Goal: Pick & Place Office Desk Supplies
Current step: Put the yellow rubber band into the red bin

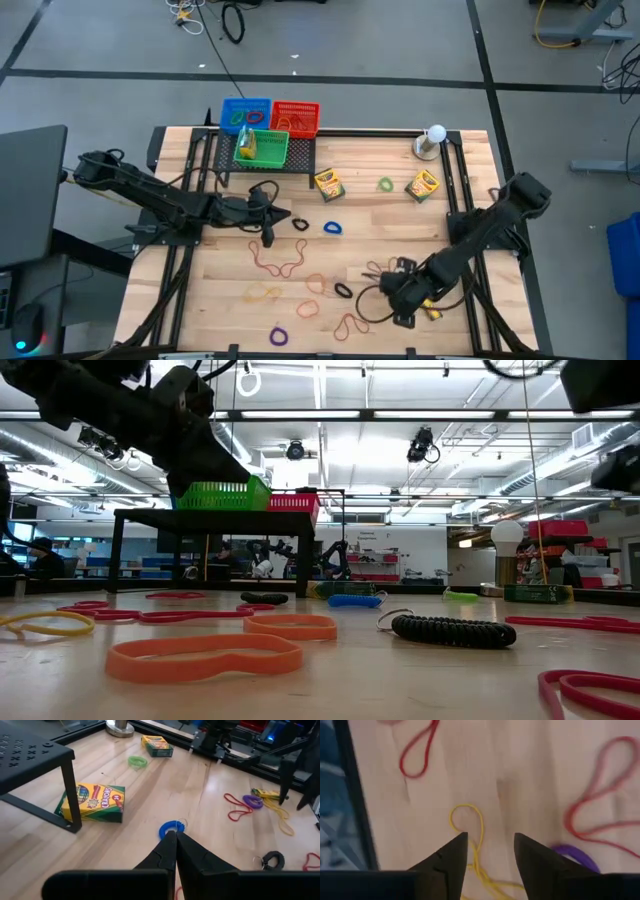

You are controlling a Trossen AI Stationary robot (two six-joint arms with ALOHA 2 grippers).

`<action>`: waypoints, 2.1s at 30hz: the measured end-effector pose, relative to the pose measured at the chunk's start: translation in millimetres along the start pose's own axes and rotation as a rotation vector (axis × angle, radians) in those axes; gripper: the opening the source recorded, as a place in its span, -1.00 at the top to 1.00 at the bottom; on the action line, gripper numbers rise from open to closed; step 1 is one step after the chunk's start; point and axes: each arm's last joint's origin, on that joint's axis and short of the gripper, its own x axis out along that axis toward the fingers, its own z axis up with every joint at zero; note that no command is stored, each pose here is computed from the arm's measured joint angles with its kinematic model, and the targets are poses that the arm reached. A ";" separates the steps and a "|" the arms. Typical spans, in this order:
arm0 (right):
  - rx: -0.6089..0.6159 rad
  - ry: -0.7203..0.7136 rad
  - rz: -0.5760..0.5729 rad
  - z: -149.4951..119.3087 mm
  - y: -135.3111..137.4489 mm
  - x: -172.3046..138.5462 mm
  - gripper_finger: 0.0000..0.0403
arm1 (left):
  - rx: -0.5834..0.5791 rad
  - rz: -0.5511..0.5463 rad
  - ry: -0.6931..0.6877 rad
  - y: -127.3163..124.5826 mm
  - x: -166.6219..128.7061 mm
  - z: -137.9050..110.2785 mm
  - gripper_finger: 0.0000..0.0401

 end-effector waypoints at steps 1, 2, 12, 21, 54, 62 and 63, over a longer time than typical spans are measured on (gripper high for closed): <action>-0.022 0.017 -0.004 -1.1 1.0 6.0 0.15 | 0.000 0.000 0.000 0.0 0.0 0.0 0.95; -0.042 0.036 -0.009 -2.5 1.6 11.3 0.15 | -0.001 0.000 0.000 0.0 0.0 0.0 0.95; -0.120 0.128 0.013 -14.7 10.7 32.4 0.14 | -0.007 0.001 0.000 0.0 0.0 0.0 0.94; -0.084 0.157 -0.024 -19.2 11.2 43.4 0.50 | -0.025 0.000 0.004 0.2 0.1 -0.3 0.94; 0.096 -0.166 -0.017 71.2 34.3 -18.0 0.99 | -0.103 -0.279 0.064 11.9 30.7 0.0 0.94; 0.126 -0.294 -0.093 92.9 22.1 -49.0 0.99 | -0.166 -0.299 -0.010 6.9 41.7 4.8 0.60; 0.128 -0.314 -0.095 95.8 20.3 -54.7 0.99 | -0.168 -0.301 -0.017 6.1 42.0 7.0 0.55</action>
